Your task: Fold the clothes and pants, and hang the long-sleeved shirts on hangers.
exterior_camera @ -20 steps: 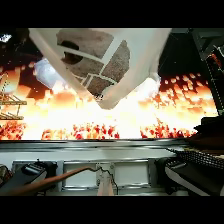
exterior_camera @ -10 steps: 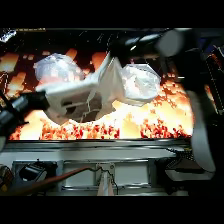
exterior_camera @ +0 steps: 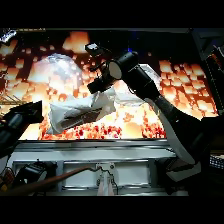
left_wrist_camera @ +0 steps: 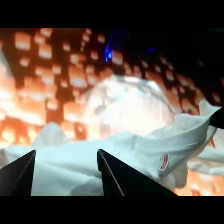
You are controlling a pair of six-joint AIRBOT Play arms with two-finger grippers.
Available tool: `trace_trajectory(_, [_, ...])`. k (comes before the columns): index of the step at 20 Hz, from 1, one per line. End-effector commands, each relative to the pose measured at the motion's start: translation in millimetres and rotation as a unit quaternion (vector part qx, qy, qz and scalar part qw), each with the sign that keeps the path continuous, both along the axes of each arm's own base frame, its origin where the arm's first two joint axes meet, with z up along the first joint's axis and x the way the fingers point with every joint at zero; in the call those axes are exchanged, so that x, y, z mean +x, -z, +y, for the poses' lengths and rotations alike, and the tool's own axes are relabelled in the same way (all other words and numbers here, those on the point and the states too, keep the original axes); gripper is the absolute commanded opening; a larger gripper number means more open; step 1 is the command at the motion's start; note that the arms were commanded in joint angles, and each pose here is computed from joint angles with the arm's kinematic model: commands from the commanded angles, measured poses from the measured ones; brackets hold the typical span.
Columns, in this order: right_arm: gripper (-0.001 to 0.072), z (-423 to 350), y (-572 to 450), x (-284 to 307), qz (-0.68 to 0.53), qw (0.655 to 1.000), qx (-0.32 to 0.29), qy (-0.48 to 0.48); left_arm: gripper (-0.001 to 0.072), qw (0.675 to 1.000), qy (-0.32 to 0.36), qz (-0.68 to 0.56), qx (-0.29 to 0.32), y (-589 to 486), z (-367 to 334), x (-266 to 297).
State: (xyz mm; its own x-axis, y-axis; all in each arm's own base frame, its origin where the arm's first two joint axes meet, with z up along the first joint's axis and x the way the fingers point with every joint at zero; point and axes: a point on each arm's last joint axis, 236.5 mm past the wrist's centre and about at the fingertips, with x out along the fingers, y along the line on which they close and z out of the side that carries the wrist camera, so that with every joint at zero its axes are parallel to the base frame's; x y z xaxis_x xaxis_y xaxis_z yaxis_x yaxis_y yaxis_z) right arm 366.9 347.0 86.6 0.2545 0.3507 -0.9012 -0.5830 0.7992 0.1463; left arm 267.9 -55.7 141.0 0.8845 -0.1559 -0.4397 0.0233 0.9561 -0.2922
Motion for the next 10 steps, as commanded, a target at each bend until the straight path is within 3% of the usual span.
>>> trace_trajectory(1, [0.0024, -2, 8, -12, 0.015, 1.0, -0.023, -0.014, 0.0484, 0.992, 0.018, 0.114, -0.053, 57, -35, 16])
trace_trajectory(4, [0.0024, -9, 12, -19, 0.027, 0.999, -0.041, -0.024, 0.05, 0.975, 0.093, 0.196, -0.036, 93, -75, 36])
trace_trajectory(7, [0.0024, -15, 14, -21, 0.033, 0.998, -0.054, -0.024, 0.05, 0.969, 0.107, 0.214, -0.066, 86, -86, 84])
trace_trajectory(9, [0.0024, -15, 14, -20, 0.031, 0.998, -0.054, -0.024, 0.0507, 0.962, 0.127, 0.237, -0.048, 89, -75, 113])
trace_trajectory(10, [0.0024, -14, 14, -20, 0.03, 0.998, -0.054, -0.025, 0.0558, 0.953, 0.142, 0.264, -0.038, 97, -69, 120])
